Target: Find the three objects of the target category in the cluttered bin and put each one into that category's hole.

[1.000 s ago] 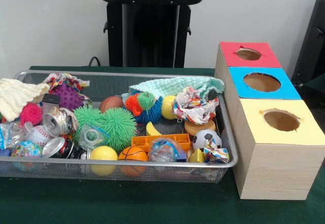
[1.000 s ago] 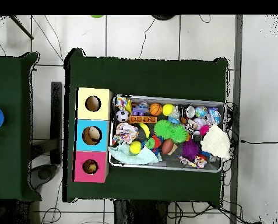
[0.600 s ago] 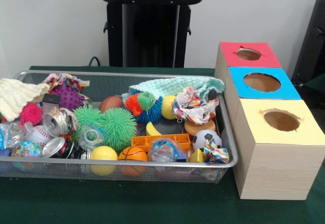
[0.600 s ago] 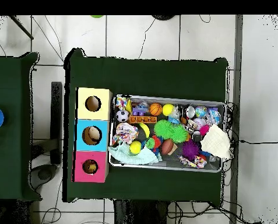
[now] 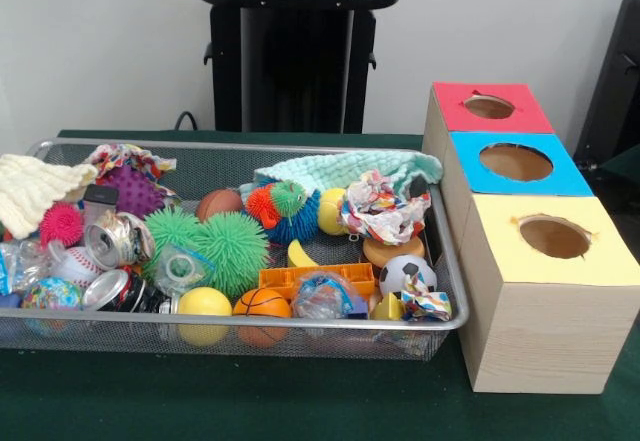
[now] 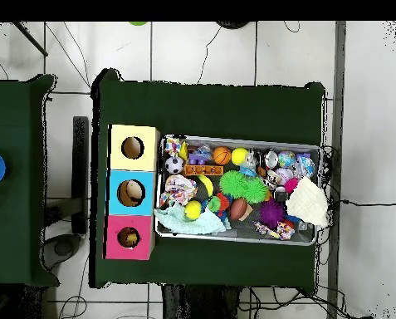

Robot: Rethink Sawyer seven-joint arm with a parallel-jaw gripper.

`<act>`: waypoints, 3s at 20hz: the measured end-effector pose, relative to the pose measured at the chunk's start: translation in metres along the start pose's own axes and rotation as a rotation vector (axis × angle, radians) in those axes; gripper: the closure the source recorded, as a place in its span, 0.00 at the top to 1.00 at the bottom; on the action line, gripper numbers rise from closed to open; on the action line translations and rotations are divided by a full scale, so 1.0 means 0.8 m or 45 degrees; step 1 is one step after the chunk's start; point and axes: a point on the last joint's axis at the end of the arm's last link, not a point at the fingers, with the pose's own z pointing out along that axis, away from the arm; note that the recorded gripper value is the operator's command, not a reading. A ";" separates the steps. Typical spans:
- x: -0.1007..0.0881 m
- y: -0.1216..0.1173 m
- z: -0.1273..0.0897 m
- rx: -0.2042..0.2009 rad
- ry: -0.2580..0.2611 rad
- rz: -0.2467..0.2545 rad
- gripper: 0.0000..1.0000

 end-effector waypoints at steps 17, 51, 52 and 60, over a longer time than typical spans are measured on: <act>0.035 0.092 0.057 -0.035 -0.051 -0.054 1.00; 0.176 0.262 0.253 -0.439 -0.014 0.174 1.00; 0.180 0.265 0.255 -0.448 -0.008 0.177 1.00; 0.193 0.282 0.271 -0.504 0.019 0.187 1.00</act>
